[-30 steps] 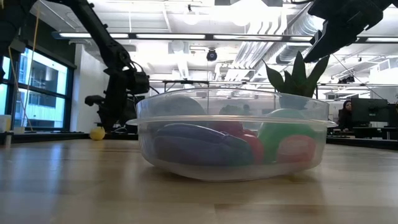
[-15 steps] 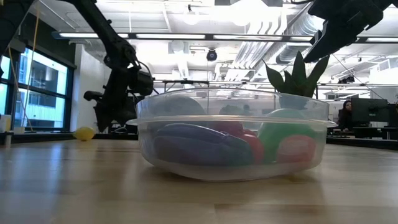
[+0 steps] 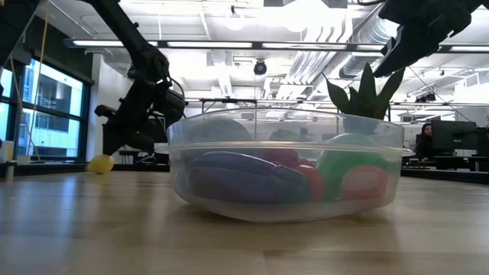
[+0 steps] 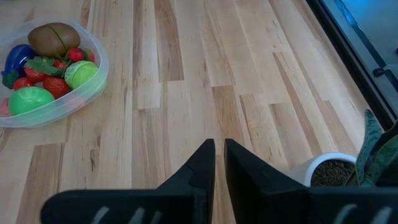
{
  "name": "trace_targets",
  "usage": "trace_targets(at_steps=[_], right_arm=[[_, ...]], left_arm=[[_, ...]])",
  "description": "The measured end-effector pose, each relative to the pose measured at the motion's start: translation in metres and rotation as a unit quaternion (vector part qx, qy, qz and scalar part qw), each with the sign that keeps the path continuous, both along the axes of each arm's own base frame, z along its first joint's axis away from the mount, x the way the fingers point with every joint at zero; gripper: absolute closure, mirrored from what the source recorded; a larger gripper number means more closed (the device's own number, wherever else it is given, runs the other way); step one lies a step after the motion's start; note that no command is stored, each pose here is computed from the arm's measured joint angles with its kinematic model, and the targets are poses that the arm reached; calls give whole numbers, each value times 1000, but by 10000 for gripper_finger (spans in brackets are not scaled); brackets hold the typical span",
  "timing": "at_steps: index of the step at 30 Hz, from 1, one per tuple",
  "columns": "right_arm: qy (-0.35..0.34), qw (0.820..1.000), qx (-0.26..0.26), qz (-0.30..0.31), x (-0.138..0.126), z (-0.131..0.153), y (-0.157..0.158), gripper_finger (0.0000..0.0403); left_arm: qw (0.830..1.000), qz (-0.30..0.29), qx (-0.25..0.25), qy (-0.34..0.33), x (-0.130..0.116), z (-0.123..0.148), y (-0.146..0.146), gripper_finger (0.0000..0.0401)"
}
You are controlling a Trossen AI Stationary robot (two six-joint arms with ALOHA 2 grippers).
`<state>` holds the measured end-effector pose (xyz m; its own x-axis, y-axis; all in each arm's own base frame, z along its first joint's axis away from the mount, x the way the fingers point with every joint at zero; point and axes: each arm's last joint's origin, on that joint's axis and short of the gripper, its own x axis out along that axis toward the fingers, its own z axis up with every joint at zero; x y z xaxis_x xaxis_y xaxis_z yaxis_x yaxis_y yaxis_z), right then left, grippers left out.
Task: Pick and placing Produce into tupperware
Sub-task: Put the yellow lemon into the transparent container
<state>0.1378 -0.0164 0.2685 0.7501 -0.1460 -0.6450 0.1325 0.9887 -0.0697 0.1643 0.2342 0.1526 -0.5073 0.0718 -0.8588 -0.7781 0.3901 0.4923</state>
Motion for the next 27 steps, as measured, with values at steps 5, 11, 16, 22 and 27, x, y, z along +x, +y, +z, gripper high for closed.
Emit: trace_targets(at_steps=[5,11,16,22,27], right_arm=[[0,1000,0,0,0,0,0,377],[0,1000,0,0,0,0,0,377],[0,1000,0,0,0,0,0,377],[0,1000,0,0,0,0,0,377],[-1,1000,0,0,0,0,0,377]], left_arm=[[999,-30,-11,-9,16,0,-13,400],[997,-54,-13,-45,33,-2,-22,400],[996,-74,-11,-47,41,-2,-29,400],[993,-96,14,-72,54,4,-28,400],[982,-150,55,-100,74,33,-16,400]])
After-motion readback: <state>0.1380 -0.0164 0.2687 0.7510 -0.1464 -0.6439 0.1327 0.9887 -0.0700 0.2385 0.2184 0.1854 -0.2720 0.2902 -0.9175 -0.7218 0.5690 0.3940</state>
